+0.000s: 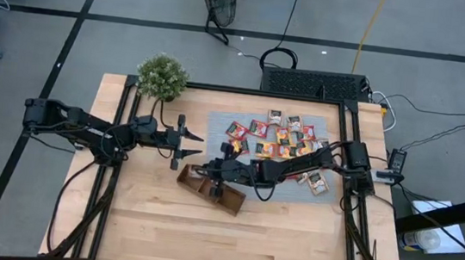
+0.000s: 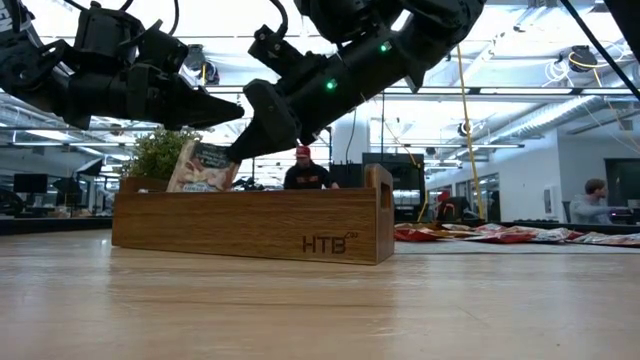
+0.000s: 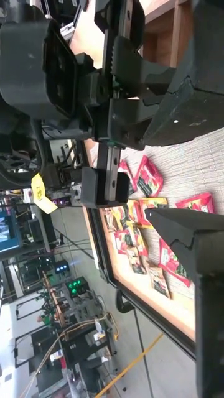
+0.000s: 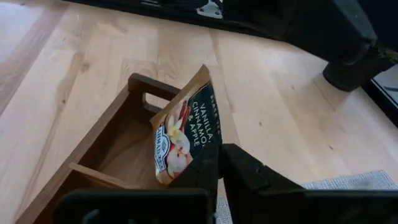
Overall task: Pick & Place Tea
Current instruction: Put the brown tea bag into the left section of the wooden organizer
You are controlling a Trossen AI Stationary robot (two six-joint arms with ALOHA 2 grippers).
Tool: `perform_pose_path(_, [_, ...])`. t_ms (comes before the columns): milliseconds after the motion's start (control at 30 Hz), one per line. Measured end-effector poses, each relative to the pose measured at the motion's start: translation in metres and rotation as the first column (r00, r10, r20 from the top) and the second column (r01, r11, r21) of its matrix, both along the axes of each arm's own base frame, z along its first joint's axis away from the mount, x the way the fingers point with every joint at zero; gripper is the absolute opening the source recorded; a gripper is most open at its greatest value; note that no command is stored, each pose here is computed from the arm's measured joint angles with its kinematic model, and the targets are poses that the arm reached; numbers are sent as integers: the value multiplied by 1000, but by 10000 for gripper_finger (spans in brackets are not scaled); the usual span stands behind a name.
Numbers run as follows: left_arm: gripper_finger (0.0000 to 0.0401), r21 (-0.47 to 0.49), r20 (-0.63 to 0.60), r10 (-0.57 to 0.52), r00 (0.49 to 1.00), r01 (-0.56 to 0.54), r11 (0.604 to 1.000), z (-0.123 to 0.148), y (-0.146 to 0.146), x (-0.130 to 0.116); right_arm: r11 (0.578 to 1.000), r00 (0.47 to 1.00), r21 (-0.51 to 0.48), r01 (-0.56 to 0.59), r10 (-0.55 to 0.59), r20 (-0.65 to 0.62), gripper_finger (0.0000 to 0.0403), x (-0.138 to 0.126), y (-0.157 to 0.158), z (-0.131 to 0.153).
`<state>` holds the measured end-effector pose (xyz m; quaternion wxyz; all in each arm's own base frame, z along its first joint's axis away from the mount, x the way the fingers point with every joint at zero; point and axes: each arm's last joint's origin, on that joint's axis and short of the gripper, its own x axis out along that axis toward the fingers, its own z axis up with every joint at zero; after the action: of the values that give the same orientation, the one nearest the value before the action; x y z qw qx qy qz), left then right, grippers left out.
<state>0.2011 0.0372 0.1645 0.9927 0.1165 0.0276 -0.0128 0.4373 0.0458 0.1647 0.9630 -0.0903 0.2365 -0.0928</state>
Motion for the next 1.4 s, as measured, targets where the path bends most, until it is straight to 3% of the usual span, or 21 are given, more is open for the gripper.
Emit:
perform_pose_path(200, [175,1,0,0,1000,0,1000,0,0,0,997,998,36,-64,64,6,56,1,1,1])
perform_pose_path(533, [175,-4,0,0,1000,0,1000,0,0,0,997,997,16,-74,74,24,121,2,1,2])
perform_pose_path(633, [175,-49,0,-6,1000,6,999,0,-2,0,998,998,-22,-65,66,18,129,0,0,7])
perform_pose_path(800, [175,-44,0,-36,999,36,998,0,-8,1,997,998,-47,-68,68,4,125,-8,-2,28])
perform_pose_path(967, [175,-13,1,-48,999,48,999,0,-10,2,999,988,-53,-7,-1,-157,114,-31,-12,47])
perform_pose_path(1200, [175,66,7,-50,999,50,997,1,-10,2,978,868,-72,194,-206,-451,102,-77,-23,55])
perform_pose_path(1300, [175,98,8,-50,999,49,994,1,-9,2,942,794,-142,305,-334,-508,99,-99,-28,58])
perform_pose_path(1400, [175,113,11,-32,999,30,993,1,-8,1,922,744,-129,364,-371,-555,98,-125,-31,53])
